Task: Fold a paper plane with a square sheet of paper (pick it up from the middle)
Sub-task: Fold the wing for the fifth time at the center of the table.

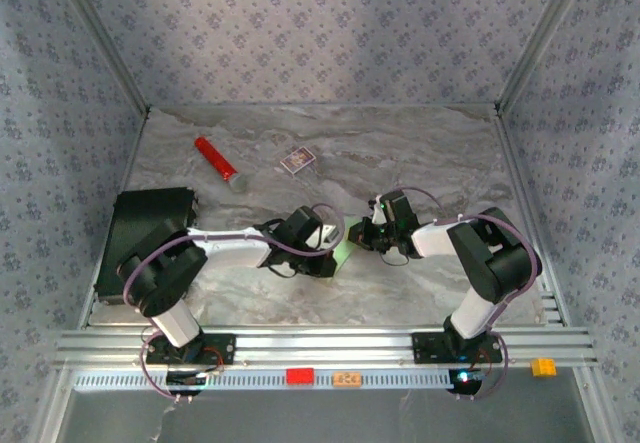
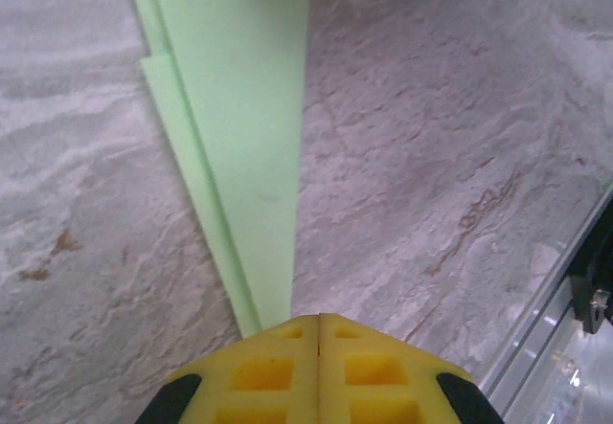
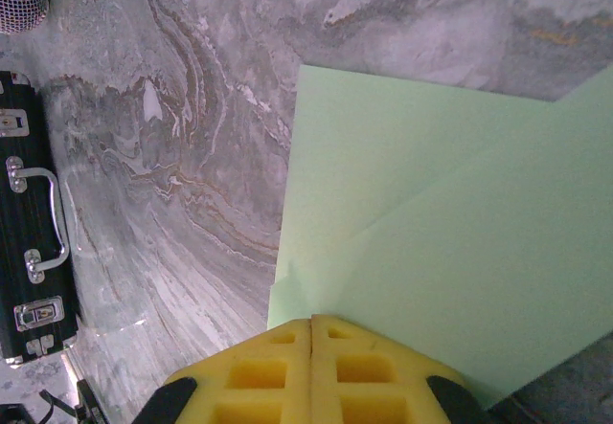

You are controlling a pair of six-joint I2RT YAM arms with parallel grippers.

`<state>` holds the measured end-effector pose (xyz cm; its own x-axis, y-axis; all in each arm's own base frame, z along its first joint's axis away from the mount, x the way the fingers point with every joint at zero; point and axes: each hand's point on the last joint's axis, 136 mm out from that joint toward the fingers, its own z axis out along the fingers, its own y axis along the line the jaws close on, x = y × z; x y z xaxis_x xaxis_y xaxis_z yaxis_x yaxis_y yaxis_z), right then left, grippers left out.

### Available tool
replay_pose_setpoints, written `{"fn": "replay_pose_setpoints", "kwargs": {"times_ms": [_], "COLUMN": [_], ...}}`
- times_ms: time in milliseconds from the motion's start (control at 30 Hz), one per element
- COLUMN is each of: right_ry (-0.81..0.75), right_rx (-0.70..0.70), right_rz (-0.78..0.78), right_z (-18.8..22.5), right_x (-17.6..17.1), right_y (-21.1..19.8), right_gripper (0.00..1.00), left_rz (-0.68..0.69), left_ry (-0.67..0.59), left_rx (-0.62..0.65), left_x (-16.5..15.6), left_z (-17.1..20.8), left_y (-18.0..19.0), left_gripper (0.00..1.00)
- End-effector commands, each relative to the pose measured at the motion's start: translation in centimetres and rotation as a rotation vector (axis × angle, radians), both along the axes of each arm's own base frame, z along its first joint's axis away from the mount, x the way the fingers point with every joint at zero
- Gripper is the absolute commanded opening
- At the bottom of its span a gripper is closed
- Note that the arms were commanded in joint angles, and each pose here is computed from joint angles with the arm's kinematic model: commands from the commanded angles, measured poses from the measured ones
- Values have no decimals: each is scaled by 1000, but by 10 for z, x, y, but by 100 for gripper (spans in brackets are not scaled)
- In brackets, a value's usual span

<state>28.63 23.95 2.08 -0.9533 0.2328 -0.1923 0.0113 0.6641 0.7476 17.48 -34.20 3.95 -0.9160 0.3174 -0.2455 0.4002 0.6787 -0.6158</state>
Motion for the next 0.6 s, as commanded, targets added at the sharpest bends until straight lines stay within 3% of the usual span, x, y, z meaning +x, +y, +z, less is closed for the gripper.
{"fn": "replay_pose_setpoints", "kwargs": {"times_ms": [0, 200, 367, 567], "right_ry": [99, 100, 101, 99], "right_rx": [-112, -108, -109, -110], "right_rz": [-56, -54, -56, -54], "right_z": [-36, -35, -35, -35], "right_x": [-15, -15, -15, -15], "right_y": [-24, -23, -24, -25], "right_gripper": [5, 5, 5, 5], "left_rz": [8, 12, 15, -11], "left_ry": [-52, 15, 72, 90], "left_rx": [-91, -40, 40, 84], "left_x": [17, 19, 1, -24], "left_z": [25, -2, -27, -30], "left_y": [-24, -32, -8, 19], "left_gripper": [6, 7, 5, 2]}}
